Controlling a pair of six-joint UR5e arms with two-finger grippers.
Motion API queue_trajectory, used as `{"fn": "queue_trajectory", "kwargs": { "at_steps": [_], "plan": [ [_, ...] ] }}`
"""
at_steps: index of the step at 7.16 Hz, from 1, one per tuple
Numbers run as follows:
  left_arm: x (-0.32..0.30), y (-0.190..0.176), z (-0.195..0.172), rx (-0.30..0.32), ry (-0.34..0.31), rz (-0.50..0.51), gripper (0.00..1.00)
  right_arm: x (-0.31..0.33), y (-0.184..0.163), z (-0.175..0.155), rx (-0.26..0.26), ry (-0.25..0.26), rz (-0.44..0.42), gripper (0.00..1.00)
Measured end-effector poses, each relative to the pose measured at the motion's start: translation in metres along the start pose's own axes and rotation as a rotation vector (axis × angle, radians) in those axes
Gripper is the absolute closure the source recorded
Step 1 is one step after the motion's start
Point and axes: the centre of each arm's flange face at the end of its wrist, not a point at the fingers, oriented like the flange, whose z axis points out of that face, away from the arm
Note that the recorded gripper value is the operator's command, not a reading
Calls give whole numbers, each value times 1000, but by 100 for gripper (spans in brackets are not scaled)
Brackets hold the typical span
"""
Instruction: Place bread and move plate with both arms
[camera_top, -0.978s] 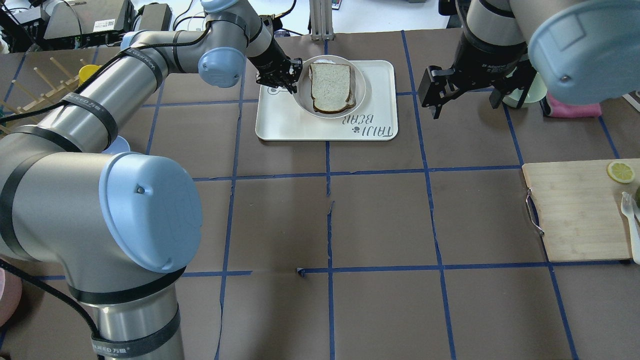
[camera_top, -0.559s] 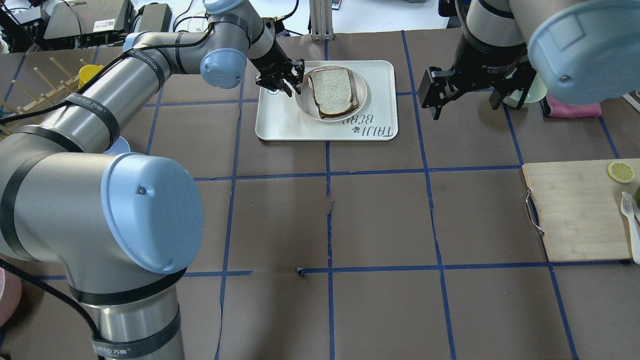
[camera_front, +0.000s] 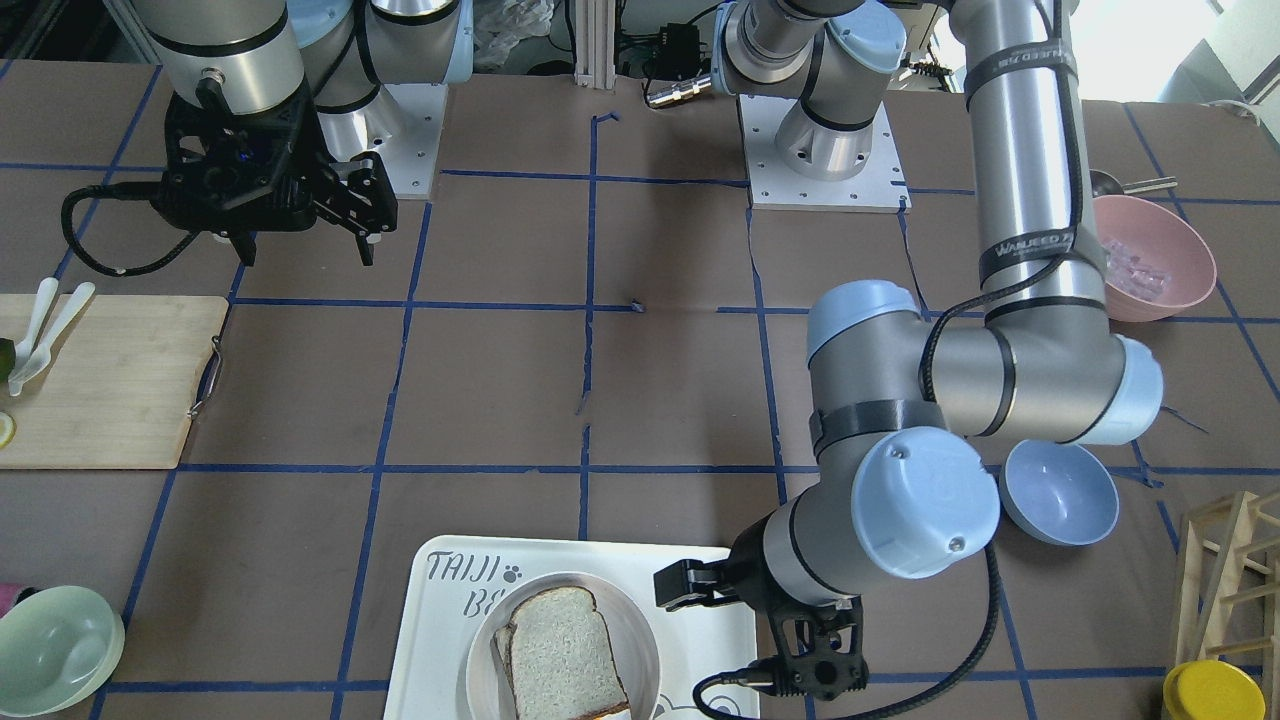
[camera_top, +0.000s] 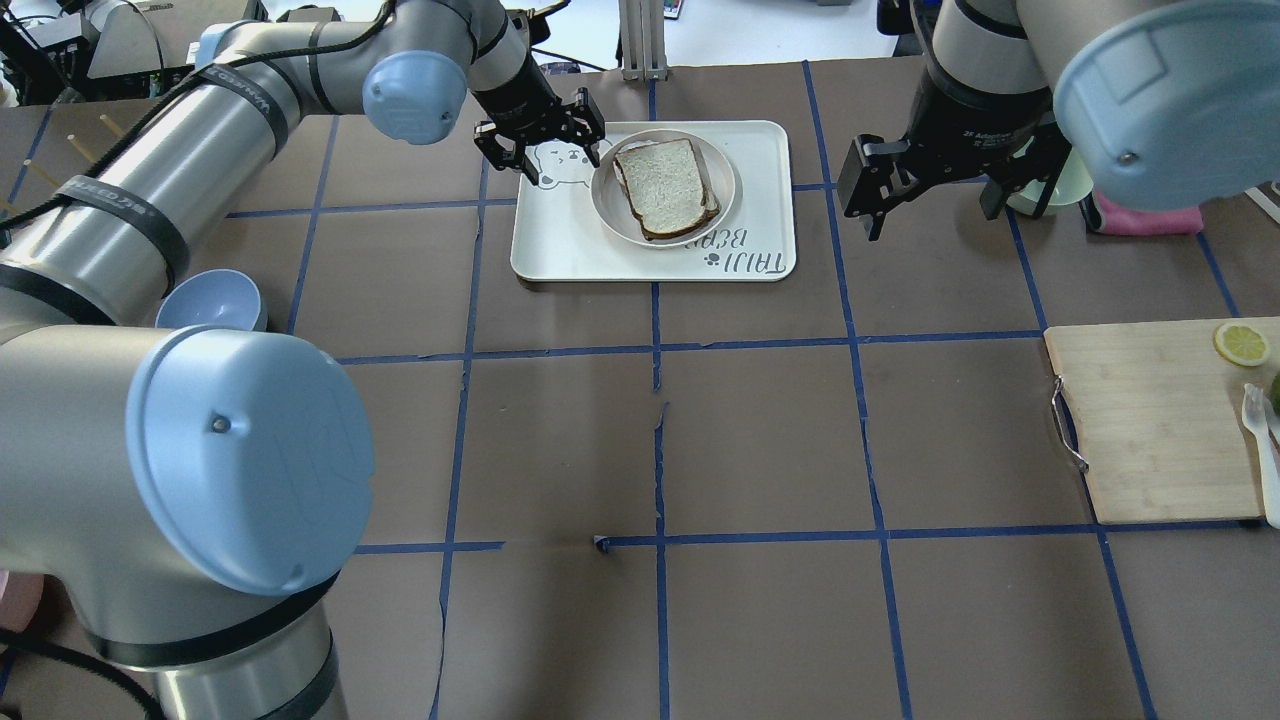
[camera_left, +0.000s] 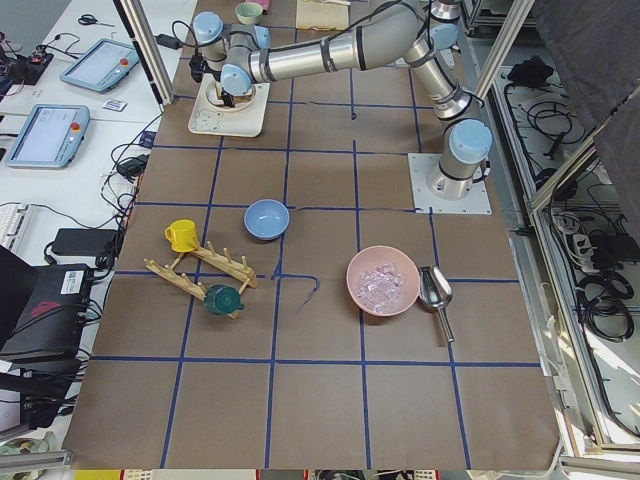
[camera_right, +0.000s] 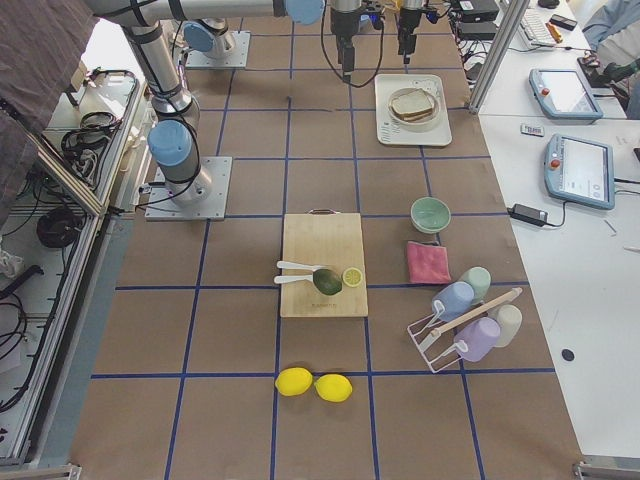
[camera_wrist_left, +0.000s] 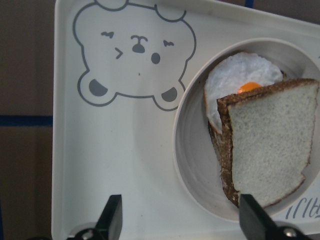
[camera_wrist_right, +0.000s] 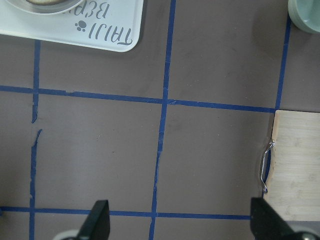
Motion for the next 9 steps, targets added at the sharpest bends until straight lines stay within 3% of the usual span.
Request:
{"fn": "queue_trajectory", "kwargs": {
  "at_steps": [2,4,5,7,9],
  "plan": [
    [-23,26,-62,-39,-63,-10,0,0,-1,-1,6,1,0,0],
    [-42,72,-129,-90,-167,28,0,1,-1,-2,10,3,1,0],
    [-55,96,-151,-108,-188,36,0,1,0,-3,11,5,1,0],
    [-71,141,-171,-110,-199,63,0,1,1,-5,14,7,1,0],
    [-72,176,-176,-50,-203,73,0,1,1,-5,15,8,1,0]
  ]
}}
